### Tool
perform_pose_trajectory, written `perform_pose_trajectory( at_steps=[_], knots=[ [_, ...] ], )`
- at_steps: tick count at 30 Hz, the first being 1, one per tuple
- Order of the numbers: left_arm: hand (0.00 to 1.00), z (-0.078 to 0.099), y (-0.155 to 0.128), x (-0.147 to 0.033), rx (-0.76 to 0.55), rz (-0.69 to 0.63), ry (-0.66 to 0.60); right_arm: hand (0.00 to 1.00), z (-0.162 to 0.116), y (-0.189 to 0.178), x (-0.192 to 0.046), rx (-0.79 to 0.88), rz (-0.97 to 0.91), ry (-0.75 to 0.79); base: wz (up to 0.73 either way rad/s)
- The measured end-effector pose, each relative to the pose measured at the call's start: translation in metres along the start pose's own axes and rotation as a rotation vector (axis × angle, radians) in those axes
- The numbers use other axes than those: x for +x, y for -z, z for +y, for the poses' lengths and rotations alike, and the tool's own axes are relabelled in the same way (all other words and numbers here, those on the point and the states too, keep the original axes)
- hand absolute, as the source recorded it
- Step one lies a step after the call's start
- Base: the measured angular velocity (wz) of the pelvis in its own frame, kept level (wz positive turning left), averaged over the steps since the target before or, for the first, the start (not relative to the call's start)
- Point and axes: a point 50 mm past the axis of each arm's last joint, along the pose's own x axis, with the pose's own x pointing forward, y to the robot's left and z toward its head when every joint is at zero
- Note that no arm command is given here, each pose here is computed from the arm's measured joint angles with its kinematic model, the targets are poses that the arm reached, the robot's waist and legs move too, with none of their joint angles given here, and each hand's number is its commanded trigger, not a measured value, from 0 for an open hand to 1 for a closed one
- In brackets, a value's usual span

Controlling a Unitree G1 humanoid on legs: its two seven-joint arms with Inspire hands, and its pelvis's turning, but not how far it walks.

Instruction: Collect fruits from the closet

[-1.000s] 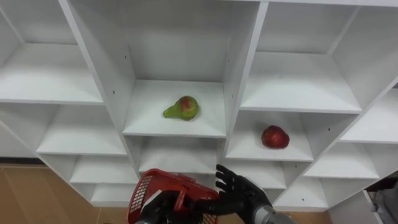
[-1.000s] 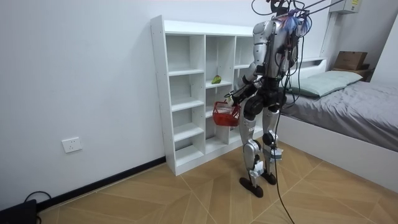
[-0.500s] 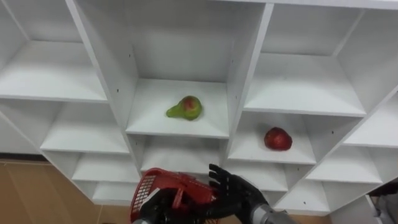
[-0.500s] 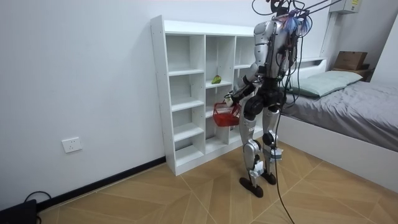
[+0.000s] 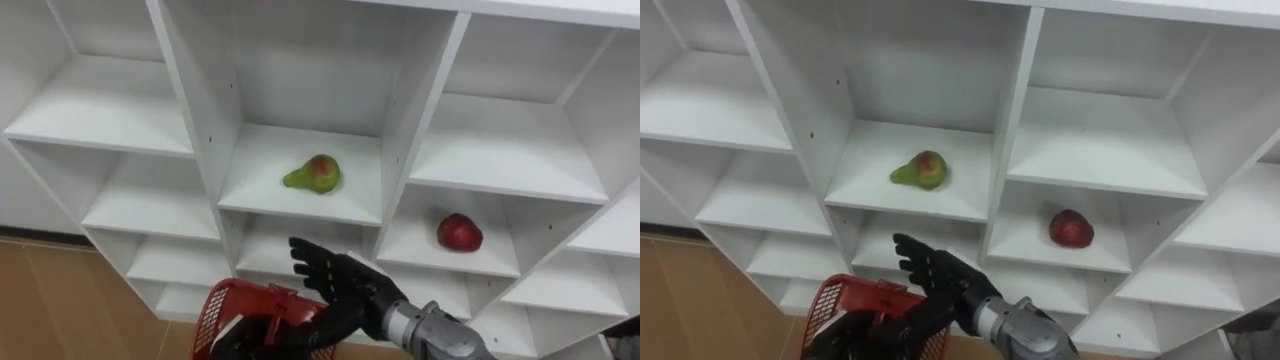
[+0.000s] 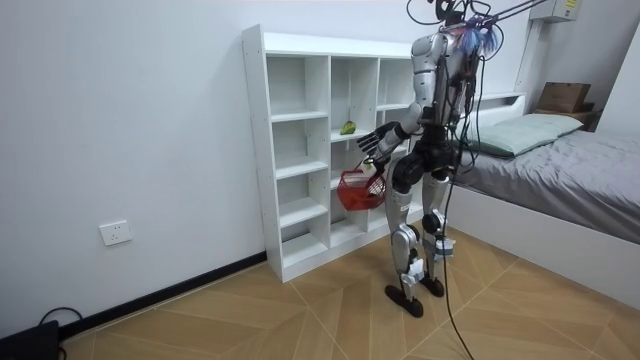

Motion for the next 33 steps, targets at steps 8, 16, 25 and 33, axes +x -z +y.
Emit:
perform_pose_trajectory(
  at_steps=[8,16,25,33],
  knots=[
    [1.0,0.003,0.005,-0.001,-0.003,0.021,-0.013,0.0,-0.002,-0.023,0.01,-0.098,-0.039,-0.055,0.0],
    [1.0,0.005,0.005,-0.001,-0.024,0.019,-0.031,0.0,0.007,-0.053,0.012,-0.153,-0.152,-0.113,0.0],
    [1.0,0.01,0.012,0.0,-0.049,0.036,-0.069,0.0,0.005,-0.073,0.007,-0.209,-0.217,-0.097,-0.03],
    [1.0,0.014,0.013,0.0,-0.067,0.023,-0.089,0.0,0.005,-0.103,-0.002,-0.271,-0.348,-0.081,-0.03]
  ],
)
